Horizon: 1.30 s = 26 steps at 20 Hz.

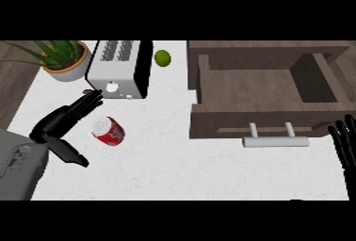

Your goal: Pick up the can, place it into the drawer and close the drawer

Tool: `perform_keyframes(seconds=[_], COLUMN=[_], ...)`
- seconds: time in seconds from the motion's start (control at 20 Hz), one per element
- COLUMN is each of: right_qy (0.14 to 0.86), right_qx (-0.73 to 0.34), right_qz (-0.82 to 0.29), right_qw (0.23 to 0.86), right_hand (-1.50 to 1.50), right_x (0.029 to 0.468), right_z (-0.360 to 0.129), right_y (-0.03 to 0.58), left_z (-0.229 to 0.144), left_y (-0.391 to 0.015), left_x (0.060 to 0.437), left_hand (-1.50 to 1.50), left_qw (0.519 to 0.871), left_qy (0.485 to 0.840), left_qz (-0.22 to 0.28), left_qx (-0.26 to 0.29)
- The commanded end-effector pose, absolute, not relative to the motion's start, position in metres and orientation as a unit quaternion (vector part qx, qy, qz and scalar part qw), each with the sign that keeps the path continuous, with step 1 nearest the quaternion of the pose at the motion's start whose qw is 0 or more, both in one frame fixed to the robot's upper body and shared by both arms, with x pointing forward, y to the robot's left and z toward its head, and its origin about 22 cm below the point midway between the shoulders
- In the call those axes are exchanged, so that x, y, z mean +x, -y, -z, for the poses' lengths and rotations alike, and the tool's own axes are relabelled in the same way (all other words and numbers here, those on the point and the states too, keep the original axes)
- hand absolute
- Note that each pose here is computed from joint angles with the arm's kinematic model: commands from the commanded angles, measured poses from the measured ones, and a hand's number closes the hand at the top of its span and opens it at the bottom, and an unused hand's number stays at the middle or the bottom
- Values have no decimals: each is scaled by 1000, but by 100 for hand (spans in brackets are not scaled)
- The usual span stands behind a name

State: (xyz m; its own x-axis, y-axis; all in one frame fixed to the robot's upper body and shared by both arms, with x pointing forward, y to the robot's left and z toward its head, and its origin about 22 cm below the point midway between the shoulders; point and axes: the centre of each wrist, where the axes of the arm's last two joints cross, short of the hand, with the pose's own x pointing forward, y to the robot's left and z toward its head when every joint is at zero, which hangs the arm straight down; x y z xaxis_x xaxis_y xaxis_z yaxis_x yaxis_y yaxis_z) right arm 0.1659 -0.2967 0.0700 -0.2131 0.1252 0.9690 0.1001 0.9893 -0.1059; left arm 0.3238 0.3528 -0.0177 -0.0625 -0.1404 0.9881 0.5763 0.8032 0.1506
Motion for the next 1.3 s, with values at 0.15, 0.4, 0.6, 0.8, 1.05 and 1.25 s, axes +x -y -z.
perform_keyframes(seconds=[0.15, 0.4, 0.6, 0.8, 1.05, 1.25], right_qy=[780, 786, 783, 787, 790, 790], right_qx=[-74, -78, -70, -65, -60, -70], right_qz=[-8, -10, -10, -10, -11, -24], right_qw=[621, 614, 618, 613, 610, 609], right_hand=[-150, -150, -150, -150, -150, -150], right_x=[185, 170, 166, 173, 162, 164], right_z=[-76, -82, -73, -67, -87, -90], right_y=[295, 310, 310, 291, 296, 307], left_z=[37, 58, 51, 63, 65, 71], left_y=[-366, -368, -376, -360, -374, -344], left_x=[322, 310, 322, 326, 318, 331], left_hand=[-150, -150, -150, -150, -150, -150], left_qw=[654, 659, 659, 677, 669, 669], left_qy=[677, 671, 678, 664, 672, 672], left_qz=[275, 276, 268, 263, 255, 256], left_qx=[-195, -199, -183, -177, -189, -189])
